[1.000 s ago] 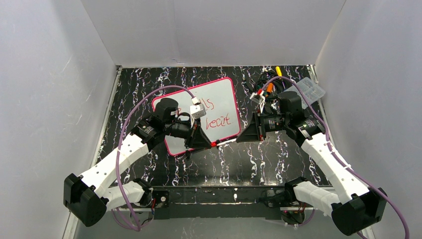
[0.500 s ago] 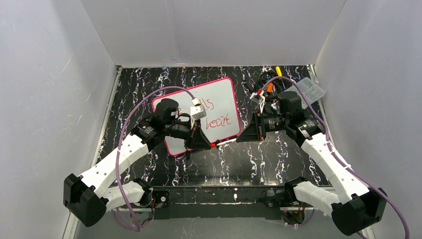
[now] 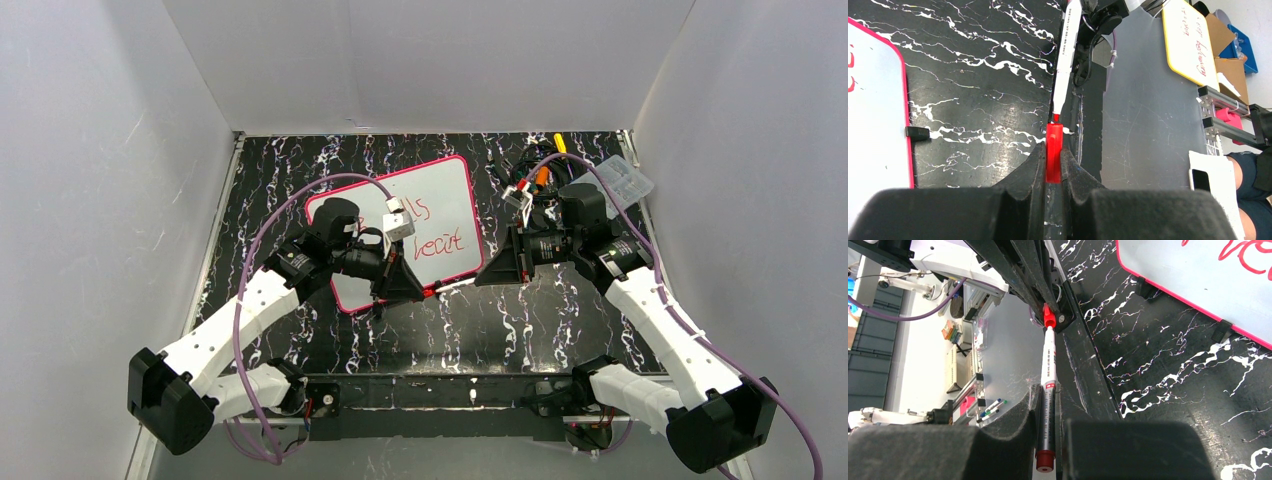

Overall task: Write a sentence on the whiteboard
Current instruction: Close the whiteboard marker at the center of the board.

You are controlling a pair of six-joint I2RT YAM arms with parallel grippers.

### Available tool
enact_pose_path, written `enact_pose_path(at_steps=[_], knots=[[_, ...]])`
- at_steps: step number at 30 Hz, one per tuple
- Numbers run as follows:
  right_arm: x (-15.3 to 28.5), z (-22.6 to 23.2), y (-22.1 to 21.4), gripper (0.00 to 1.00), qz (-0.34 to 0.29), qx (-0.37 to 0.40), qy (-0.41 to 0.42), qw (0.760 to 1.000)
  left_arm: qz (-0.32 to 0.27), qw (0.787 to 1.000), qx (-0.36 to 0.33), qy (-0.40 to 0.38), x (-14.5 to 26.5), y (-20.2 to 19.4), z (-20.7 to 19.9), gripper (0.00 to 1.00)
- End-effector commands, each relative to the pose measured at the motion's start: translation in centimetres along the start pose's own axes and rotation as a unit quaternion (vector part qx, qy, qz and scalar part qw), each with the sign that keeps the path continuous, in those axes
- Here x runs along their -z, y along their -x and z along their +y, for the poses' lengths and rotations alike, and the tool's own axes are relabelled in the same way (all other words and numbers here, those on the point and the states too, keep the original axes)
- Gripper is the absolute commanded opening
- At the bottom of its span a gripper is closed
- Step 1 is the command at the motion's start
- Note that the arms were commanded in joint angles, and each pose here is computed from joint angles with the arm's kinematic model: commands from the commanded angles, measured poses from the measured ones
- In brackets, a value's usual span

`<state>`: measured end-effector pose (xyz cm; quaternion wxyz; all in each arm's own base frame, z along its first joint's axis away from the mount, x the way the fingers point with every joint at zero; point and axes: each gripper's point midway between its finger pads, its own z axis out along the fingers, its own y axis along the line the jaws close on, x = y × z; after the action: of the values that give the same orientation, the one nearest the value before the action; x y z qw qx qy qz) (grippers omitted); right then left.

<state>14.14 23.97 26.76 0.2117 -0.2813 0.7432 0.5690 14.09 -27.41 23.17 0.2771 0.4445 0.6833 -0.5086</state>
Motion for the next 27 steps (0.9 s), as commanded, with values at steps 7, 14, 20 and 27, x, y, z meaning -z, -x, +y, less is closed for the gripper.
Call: enact_pose_path(at_steps=[7,14,20,27], knots=[[-0.11,0.43,-0.3,0.01,0.004,0.011,0.015,1.0,-0.003,1.0,-0.003,-0.018,-0.07,0.55,-0.41,0.0],[-0.18,0.2,-0.64,0.01,0.007,0.008,0.013,1.0,-0.007,1.0,-0.009,-0.019,-0.07,0.69,-0.43,0.0],[-0.22,0.14,-0.53,0.01,0.007,0.008,0.012,1.0,-0.009,1.0,-0.011,-0.026,-0.09,0.77,-0.62,0.0],[-0.39,0.09,-0.56,0.01,0.01,0.006,0.016,1.0,-0.008,0.999,-0.012,-0.032,-0.12,0.79,-0.89,0.0]])
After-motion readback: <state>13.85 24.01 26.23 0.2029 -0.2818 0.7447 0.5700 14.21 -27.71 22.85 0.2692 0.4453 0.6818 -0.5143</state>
